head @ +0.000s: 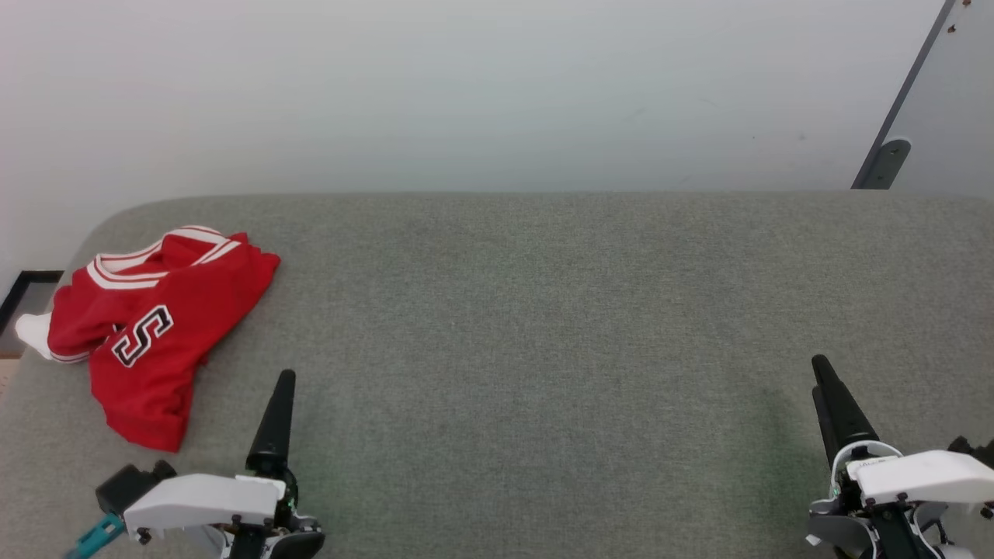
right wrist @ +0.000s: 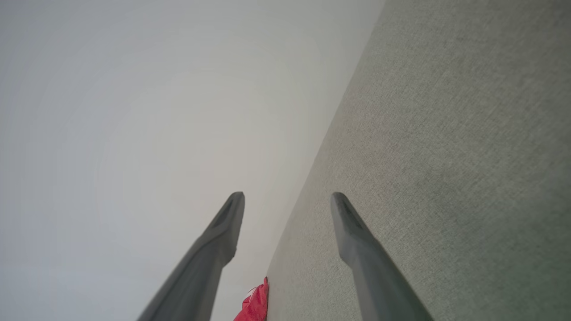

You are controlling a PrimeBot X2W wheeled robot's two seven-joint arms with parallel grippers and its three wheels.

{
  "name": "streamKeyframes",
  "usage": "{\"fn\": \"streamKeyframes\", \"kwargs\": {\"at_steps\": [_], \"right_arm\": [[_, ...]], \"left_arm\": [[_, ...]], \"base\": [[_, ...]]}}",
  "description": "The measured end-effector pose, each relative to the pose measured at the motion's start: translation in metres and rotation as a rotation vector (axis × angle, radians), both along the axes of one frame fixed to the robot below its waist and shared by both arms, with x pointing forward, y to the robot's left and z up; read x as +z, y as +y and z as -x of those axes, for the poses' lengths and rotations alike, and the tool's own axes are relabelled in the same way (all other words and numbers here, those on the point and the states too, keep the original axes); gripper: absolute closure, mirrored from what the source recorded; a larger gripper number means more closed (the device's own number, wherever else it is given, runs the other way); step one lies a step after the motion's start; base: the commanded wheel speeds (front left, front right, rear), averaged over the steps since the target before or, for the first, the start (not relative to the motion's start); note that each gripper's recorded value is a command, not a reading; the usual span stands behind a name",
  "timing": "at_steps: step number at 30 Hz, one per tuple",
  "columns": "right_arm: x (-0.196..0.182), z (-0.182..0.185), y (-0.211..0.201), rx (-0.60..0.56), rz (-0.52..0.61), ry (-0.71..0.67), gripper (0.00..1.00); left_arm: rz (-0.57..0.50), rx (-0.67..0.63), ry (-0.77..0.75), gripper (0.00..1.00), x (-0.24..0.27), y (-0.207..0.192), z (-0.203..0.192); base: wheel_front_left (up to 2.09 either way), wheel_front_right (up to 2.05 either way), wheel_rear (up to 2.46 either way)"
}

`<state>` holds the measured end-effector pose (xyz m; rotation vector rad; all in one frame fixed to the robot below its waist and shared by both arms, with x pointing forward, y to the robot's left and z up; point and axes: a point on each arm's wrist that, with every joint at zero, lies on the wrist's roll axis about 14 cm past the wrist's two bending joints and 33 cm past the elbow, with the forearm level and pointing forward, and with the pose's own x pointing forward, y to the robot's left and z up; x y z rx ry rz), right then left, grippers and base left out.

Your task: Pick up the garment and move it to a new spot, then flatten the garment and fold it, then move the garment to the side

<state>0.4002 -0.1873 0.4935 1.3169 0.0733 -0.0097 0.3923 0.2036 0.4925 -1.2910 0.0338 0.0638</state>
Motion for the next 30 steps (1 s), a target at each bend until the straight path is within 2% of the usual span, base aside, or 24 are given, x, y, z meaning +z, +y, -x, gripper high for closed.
{"fn": "streamKeyframes", "kwargs": {"at_steps": [15, 30], "right_arm": [[0.018, -0.015, 0.008, 0.048, 0.320, -0.065, 0.00], [0.032, -0.026, 0.015, 0.086, 0.658, -0.138, 0.00]], "left_arm": [[-0.346, -0.012, -0.023, 0.00, 0.011, 0.000, -0.006], [-0.625, -0.023, -0.060, 0.00, 0.022, -0.004, -0.010]], "base": [[0.00, 0.00, 0.00], [0.00, 0.00, 0.00]]}}
